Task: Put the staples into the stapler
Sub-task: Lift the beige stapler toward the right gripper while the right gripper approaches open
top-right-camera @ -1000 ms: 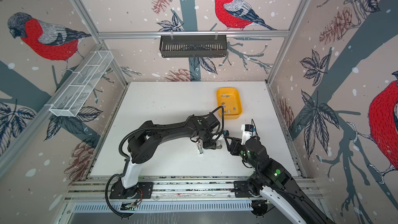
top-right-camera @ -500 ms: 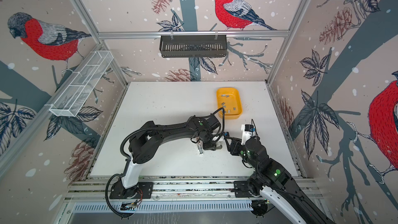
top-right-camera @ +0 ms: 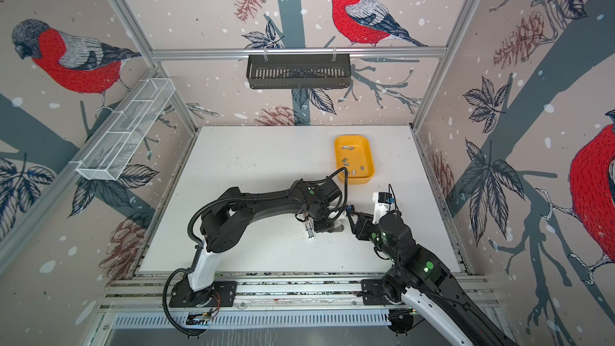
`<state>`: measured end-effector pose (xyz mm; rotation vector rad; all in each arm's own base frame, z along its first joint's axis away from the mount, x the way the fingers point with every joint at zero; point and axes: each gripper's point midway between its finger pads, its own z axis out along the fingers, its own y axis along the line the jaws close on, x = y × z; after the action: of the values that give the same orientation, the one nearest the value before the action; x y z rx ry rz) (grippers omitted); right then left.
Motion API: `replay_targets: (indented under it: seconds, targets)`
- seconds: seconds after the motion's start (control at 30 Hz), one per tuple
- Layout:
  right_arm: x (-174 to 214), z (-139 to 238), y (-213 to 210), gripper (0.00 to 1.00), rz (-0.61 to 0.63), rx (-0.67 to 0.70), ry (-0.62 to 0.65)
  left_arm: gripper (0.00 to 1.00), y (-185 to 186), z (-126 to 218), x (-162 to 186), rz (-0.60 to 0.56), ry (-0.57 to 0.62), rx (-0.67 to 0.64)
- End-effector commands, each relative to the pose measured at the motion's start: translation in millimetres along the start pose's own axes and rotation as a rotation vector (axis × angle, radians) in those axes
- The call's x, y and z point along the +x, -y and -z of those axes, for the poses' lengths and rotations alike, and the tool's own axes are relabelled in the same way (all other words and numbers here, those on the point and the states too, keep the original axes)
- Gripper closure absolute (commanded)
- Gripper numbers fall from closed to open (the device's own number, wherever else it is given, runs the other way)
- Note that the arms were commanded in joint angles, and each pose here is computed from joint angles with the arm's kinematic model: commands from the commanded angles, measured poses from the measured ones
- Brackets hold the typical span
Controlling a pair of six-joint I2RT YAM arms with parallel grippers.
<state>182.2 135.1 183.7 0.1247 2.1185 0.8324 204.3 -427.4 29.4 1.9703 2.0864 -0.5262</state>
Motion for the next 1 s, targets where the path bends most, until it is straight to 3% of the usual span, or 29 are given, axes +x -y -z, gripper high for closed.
replay_targets:
  seconds: [0.0,0.57,0.97]
  targets:
    - [-3,1,-5,0.49,0.0,-0.02,0.011,0.78,2,7,-2,-0.002,0.005,0.01]
    - [-8,12,-22,0.48,0.034,-0.113,0.028,0.79,-66,64,-6,0.073,0.072,-0.118]
    - [-6,33,-31,0.45,0.031,-0.135,-0.02,0.8,-77,95,1,0.117,0.091,-0.168]
